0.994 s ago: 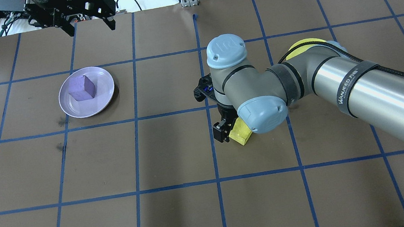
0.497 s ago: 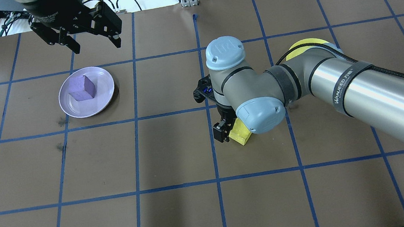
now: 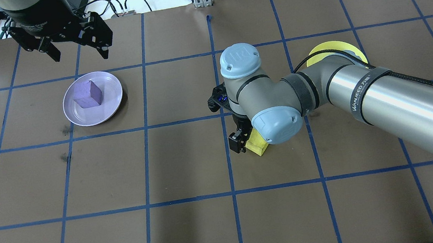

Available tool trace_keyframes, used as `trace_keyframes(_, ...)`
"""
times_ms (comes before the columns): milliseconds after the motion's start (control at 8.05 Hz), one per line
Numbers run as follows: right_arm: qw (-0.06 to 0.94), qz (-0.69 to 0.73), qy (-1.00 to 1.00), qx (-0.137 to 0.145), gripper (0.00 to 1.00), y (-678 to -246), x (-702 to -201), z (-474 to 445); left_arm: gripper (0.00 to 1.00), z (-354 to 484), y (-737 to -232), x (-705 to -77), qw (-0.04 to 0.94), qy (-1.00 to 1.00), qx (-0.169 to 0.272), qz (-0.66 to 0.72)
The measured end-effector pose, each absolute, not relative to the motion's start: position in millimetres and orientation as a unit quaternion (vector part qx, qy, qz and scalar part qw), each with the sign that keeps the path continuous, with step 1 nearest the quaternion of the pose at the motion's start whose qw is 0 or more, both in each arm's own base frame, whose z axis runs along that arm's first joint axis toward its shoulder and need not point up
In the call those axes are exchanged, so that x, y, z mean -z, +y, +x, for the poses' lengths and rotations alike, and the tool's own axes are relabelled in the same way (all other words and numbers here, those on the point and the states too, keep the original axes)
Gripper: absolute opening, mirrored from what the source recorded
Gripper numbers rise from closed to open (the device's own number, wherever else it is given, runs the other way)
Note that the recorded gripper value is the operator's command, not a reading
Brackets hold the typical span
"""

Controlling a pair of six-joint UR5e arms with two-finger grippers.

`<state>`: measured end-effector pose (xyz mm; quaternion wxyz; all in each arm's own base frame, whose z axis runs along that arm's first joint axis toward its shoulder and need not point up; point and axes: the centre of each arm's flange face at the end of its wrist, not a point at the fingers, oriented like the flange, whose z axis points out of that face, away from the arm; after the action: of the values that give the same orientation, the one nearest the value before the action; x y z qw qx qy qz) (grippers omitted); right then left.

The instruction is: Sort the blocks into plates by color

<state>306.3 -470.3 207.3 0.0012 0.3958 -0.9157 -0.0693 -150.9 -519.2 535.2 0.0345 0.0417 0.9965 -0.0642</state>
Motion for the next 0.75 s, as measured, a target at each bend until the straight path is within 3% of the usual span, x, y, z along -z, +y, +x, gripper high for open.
trace_keyframes(746, 0.011, 0.399, -0.916, 0.046, 1.0, -470, -230, 304, 1.0, -151, -513, -536, 0.028, 0.997, 0.063, 0.041)
